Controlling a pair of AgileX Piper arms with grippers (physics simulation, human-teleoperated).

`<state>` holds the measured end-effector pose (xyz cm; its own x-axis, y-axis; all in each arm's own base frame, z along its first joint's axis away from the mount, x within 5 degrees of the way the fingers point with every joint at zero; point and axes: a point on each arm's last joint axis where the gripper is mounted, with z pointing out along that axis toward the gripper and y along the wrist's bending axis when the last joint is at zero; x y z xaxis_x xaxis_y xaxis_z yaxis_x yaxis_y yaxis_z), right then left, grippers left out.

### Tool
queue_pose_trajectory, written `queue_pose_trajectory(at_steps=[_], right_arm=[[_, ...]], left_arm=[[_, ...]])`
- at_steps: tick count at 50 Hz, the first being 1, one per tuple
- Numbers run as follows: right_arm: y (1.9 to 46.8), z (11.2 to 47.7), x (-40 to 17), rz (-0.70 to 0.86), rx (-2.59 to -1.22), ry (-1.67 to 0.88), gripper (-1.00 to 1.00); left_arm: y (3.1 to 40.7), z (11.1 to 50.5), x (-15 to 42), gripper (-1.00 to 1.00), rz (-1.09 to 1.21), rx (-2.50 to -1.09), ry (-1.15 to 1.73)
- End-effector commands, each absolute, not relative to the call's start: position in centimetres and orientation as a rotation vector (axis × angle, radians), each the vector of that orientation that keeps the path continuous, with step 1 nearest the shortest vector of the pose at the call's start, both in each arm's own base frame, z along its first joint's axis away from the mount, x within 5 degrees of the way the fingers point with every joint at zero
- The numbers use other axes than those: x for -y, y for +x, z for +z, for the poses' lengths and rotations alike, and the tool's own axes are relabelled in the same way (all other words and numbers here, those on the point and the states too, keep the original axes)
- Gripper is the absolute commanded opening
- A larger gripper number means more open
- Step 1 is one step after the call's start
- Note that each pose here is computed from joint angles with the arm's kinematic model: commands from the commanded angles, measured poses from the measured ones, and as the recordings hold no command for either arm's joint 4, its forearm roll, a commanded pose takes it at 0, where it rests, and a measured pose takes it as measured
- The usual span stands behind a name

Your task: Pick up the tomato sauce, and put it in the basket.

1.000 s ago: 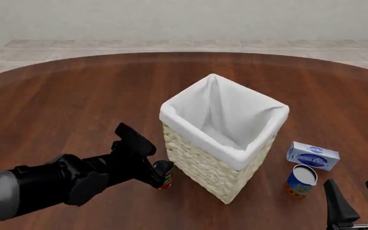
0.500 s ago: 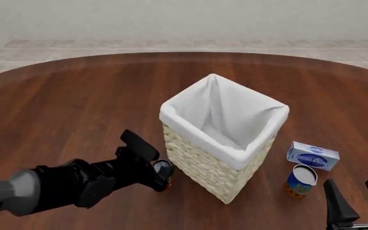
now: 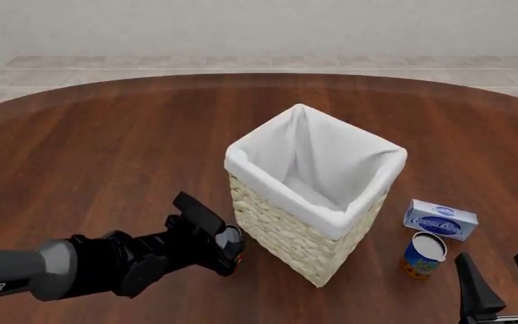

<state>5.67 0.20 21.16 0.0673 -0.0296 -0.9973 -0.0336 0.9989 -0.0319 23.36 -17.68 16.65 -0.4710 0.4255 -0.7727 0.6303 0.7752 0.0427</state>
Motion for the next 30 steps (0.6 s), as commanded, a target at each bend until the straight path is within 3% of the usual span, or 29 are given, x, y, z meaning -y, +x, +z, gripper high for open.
queue_pose_trajectory(at_steps=[1, 30], right_arm=[[5.7, 21.1, -0.2, 0.002, -1.504, -0.052, 1.0], [5.8, 21.2, -0.2, 0.0, -1.506, -0.05, 1.0]], left_arm=[[23.7, 15.6, 17.5, 1.0, -0.303, -2.152, 0.782], [24.5, 13.9, 18.1, 1.0, -0.299, -2.174, 0.785]])
